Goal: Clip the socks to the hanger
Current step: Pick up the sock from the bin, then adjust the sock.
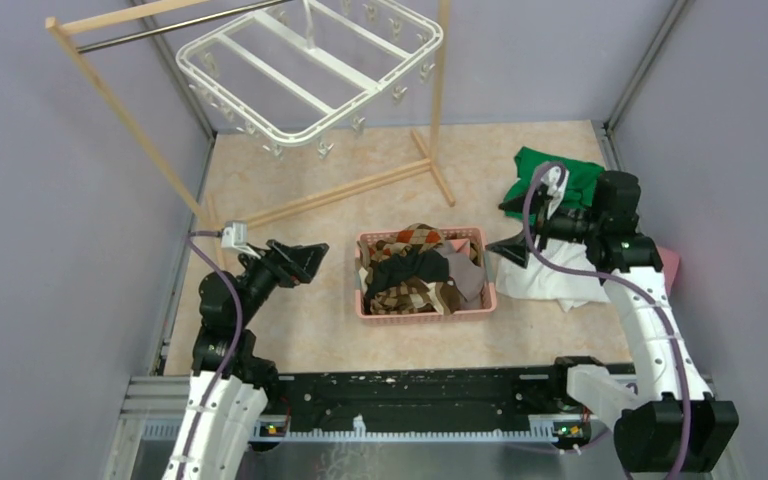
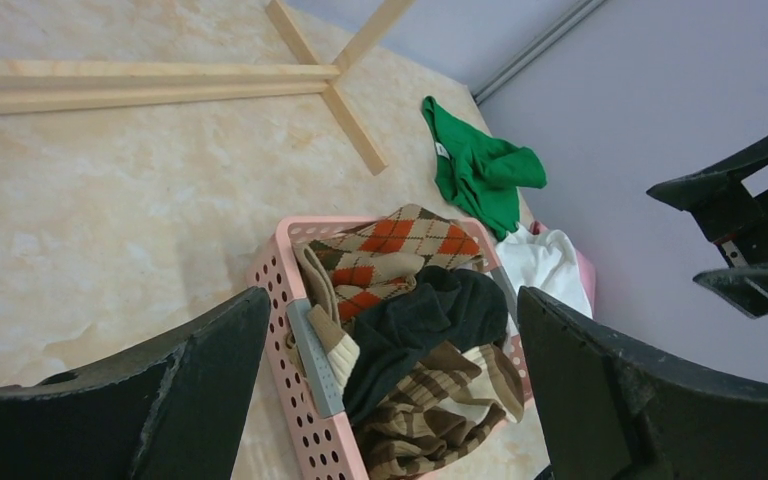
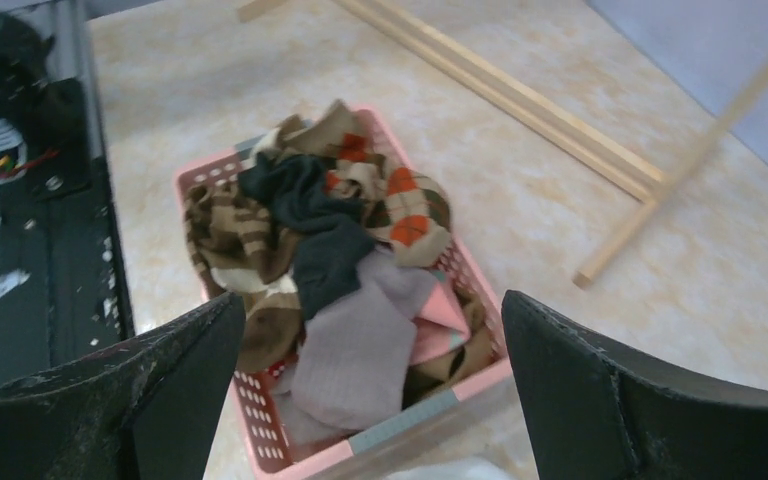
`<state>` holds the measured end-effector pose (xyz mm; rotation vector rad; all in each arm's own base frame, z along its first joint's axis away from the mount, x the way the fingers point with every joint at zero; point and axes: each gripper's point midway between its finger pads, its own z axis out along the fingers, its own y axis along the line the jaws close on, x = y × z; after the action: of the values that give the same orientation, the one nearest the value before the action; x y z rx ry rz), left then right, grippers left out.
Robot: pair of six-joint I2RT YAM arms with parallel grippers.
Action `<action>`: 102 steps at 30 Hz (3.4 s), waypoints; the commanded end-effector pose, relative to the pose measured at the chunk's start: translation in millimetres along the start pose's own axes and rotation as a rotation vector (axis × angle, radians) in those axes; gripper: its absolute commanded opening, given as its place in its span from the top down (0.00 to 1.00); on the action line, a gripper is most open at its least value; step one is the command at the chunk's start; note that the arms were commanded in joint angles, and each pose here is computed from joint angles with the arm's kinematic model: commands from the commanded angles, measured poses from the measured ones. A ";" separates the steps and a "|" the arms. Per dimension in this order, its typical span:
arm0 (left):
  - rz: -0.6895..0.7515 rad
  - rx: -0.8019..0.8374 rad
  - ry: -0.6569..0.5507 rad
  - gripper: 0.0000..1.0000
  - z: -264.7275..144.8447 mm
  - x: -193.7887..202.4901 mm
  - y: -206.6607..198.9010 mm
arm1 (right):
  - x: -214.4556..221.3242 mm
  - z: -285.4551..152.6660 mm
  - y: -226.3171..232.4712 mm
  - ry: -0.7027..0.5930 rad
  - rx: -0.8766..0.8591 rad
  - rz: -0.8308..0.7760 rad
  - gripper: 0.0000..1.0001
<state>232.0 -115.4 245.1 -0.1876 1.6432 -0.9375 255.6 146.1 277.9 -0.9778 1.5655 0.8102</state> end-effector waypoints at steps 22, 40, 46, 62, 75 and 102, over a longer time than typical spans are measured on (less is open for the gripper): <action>-0.090 0.003 0.059 0.07 39.4 24.4 31.1 | 55.0 138.5 53.9 0.174 -0.389 -0.524 0.34; -0.024 0.017 0.058 0.13 49.0 17.0 30.6 | 95.4 151.7 43.2 0.378 -0.461 -0.450 1.00; 0.041 0.120 0.066 0.14 46.1 11.6 8.7 | 40.2 135.8 55.9 0.246 -0.410 -0.458 1.00; 0.261 0.591 0.039 0.09 10.5 8.7 -74.6 | -64.7 91.1 47.2 0.010 -0.203 -0.358 1.00; 0.375 0.614 0.059 0.08 26.3 49.0 -96.8 | -109.1 84.5 45.5 -0.149 -0.117 -0.171 1.00; 0.682 0.674 0.138 0.93 99.5 81.5 -113.6 | -101.1 84.4 56.1 -0.165 -0.157 -0.093 1.00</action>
<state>248.2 -280.4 228.1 0.8253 1.3821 -0.9578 261.5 265.1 345.0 -1.0426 1.3814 0.9403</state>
